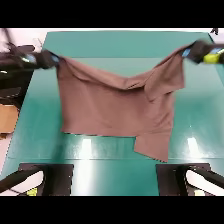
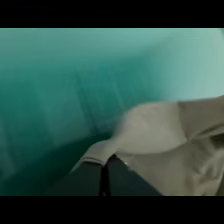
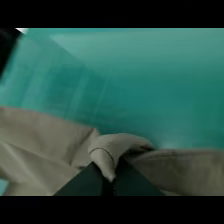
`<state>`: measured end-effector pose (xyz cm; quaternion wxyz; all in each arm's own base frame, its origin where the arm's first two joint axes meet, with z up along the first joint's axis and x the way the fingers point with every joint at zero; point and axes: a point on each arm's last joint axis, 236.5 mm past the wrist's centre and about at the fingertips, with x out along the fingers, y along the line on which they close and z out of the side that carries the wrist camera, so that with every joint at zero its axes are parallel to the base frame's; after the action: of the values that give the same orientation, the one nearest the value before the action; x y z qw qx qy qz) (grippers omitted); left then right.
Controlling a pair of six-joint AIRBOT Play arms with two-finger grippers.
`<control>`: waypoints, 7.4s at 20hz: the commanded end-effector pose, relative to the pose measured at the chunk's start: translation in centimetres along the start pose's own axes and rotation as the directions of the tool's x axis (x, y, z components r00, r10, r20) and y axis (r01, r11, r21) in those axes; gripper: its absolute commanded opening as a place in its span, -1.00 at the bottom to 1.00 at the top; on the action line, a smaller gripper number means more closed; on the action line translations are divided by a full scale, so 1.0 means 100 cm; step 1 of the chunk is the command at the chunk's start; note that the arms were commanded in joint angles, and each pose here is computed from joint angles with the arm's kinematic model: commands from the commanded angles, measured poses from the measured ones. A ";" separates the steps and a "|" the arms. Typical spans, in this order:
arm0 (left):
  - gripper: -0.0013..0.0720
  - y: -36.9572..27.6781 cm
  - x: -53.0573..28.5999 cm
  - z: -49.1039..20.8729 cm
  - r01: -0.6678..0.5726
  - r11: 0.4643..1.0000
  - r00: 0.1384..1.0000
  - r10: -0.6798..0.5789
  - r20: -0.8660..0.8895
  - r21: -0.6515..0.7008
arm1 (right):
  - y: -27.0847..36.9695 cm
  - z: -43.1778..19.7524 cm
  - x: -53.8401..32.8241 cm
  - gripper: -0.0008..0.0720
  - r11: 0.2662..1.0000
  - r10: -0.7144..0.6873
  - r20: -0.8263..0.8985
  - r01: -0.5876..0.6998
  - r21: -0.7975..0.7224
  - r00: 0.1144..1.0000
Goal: Fold the shirts.
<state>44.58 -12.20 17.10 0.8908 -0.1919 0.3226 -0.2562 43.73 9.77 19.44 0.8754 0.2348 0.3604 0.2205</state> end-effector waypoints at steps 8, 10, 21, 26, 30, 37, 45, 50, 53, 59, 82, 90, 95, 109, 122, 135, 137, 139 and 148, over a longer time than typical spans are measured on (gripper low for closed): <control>-0.91 0.123 0.107 -0.073 -0.187 0.972 0.978 0.171 -0.119 -0.140 | -0.126 -0.036 0.142 -0.92 0.987 -0.070 -0.184 0.095 0.129 0.980; -0.91 0.120 0.107 -0.066 -0.178 0.976 0.980 0.166 -0.108 -0.121 | -0.123 -0.031 0.146 -0.92 0.990 -0.051 -0.202 0.076 0.117 0.978; 0.95 0.139 0.040 -0.010 -0.123 0.981 0.989 0.108 -0.105 -0.147 | -0.124 0.033 0.079 0.83 0.997 -0.076 -0.150 0.080 0.018 0.986; 0.95 0.145 -0.024 -0.025 -0.087 0.986 0.981 0.059 -0.187 -0.145 | -0.148 0.020 -0.003 0.83 0.981 -0.175 -0.147 0.185 0.052 0.973; 0.95 0.124 -0.054 -0.069 -0.122 0.982 0.972 0.089 -0.216 -0.142 | -0.157 -0.039 -0.037 0.82 0.962 -0.212 -0.161 0.235 0.143 0.964; 0.95 0.112 -0.064 -0.222 -0.198 0.940 0.883 0.048 -0.467 -0.278 | -0.147 -0.153 -0.042 0.82 0.932 -0.226 -0.221 0.277 0.235 0.949; 0.95 0.126 -0.057 -0.286 -0.283 0.887 0.844 0.050 -0.534 -0.364 | -0.143 -0.191 -0.043 0.82 0.921 -0.236 -0.218 0.289 0.260 0.947; 0.95 0.126 -0.036 -0.290 -0.242 0.849 0.860 -0.037 -0.509 -0.469 | -0.144 -0.191 -0.043 0.78 0.921 -0.236 -0.219 0.289 0.260 0.947; 0.95 0.126 -0.029 -0.293 -0.225 0.838 0.863 -0.066 -0.501 -0.497 | -0.143 -0.191 -0.043 0.78 0.922 -0.235 -0.219 0.289 0.260 0.947; -0.91 0.121 -0.030 -0.289 -0.185 0.861 0.863 -0.089 -0.497 -0.475 | -0.148 -0.202 -0.048 0.78 0.913 -0.249 -0.266 0.318 0.257 0.931; -0.91 0.109 -0.031 -0.270 -0.127 0.869 0.867 -0.137 -0.479 -0.478 | -0.129 -0.296 0.027 -0.12 0.839 -0.008 -0.345 0.194 0.509 0.938; -0.92 0.053 -0.055 -0.179 0.050 0.926 0.951 -0.159 -0.266 -0.374 | -0.066 -0.227 0.012 -0.93 0.899 0.101 -0.155 -0.023 0.436 0.983; -0.92 -0.048 -0.134 -0.044 0.133 0.991 0.989 -0.132 0.058 -0.010 | 0.037 -0.091 -0.092 -0.93 0.987 0.118 0.250 -0.142 0.078 0.961; -0.92 -0.308 -0.386 0.109 -0.381 0.698 0.680 -0.232 0.695 0.606 | 0.250 0.045 -0.366 -0.93 0.818 0.084 0.839 0.443 -0.366 0.538; -0.91 0.027 -0.076 0.048 0.029 0.994 0.975 -0.051 0.214 0.103 | -0.001 0.049 -0.028 -0.93 0.995 0.031 0.236 -0.007 -0.101 0.971; -0.91 0.143 0.093 0.021 -0.142 0.984 0.980 0.125 0.155 0.104 | -0.145 0.009 0.140 -0.93 0.996 -0.089 -0.011 0.089 -0.021 0.996; -0.91 0.142 0.092 0.021 -0.131 0.986 0.982 0.116 0.149 0.100 | -0.145 0.009 0.132 -0.93 0.997 -0.081 -0.024 0.080 -0.023 0.996; -0.92 0.131 0.091 0.007 -0.062 0.993 0.995 0.053 0.089 0.101 | -0.145 0.003 0.124 -0.93 0.998 -0.065 -0.059 0.064 -0.020 0.996; -0.92 0.158 0.093 -0.096 -0.077 0.996 0.977 0.082 -0.195 0.035 | -0.169 -0.089 0.111 -0.93 0.994 -0.107 -0.220 0.112 0.012 0.970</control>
<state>51.88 -6.41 0.96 0.8876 -0.1479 0.3663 -0.2368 50.78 4.83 0.90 0.8500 0.2047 0.4429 0.1985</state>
